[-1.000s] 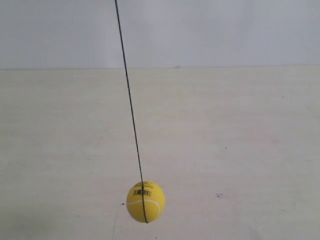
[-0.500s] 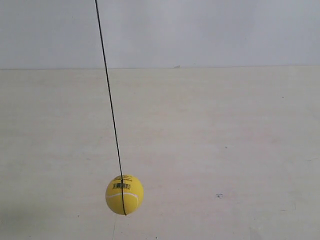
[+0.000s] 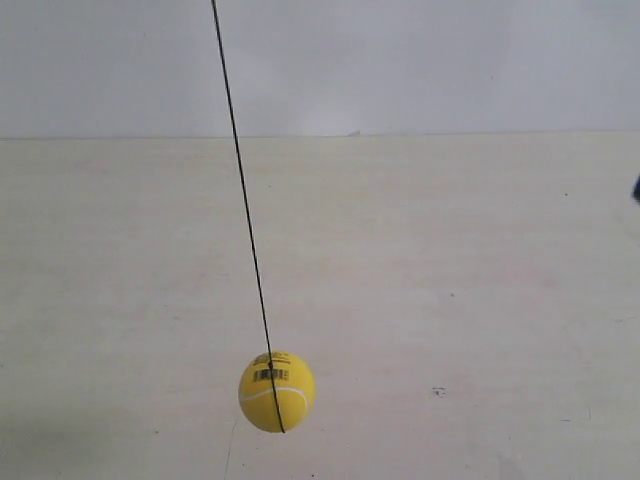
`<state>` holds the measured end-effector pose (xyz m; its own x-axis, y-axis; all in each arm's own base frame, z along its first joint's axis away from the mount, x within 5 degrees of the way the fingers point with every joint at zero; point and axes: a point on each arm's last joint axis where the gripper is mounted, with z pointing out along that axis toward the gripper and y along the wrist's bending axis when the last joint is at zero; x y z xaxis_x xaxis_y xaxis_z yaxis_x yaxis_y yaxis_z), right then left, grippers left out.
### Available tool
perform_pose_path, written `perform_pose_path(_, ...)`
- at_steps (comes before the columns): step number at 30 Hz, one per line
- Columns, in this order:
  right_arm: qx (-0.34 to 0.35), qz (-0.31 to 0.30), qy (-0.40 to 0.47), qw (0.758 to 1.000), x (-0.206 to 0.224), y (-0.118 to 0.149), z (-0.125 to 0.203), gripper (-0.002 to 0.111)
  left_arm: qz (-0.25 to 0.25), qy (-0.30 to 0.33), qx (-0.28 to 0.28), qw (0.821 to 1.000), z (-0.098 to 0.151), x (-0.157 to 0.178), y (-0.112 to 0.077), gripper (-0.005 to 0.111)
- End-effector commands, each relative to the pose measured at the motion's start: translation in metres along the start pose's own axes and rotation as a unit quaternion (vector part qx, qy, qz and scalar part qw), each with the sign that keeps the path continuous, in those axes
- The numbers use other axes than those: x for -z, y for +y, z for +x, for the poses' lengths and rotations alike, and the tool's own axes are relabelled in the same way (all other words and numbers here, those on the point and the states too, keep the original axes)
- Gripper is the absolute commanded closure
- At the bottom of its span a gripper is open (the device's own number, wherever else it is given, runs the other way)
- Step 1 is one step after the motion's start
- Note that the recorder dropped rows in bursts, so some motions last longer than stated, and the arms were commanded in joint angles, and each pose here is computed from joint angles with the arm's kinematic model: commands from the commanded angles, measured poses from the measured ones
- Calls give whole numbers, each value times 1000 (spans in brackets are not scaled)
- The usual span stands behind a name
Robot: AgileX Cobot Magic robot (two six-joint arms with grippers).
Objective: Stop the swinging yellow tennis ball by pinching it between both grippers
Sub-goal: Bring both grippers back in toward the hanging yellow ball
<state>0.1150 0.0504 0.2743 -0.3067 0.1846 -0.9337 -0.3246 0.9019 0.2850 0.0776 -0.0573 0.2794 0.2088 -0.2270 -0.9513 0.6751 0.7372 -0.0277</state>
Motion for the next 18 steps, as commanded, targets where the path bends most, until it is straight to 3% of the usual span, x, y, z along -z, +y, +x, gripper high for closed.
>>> perform_pose_path(1, 49, -42, 70, 995, -25, 14, 16, 108, 16, 119, 26, 992, 29, -12, 13, 102)
perform_pose_path(5, 98, -81, 134, 983, -44, 29, 37, 108, 38, 220, 56, 973, 59, -18, 24, 102)
perform_pose_path(8, 129, -98, 194, 968, -61, 38, 60, 108, 84, 274, 84, 954, 86, -18, 26, 102)
perform_pose_path(14, 145, -91, 255, 952, -88, 37, 92, 108, 118, 300, 116, 940, 126, -9, 26, 102)
perform_pose_path(18, 163, -140, 241, 946, -101, 51, 108, 108, 106, 304, 136, 937, 140, -10, 33, 102)
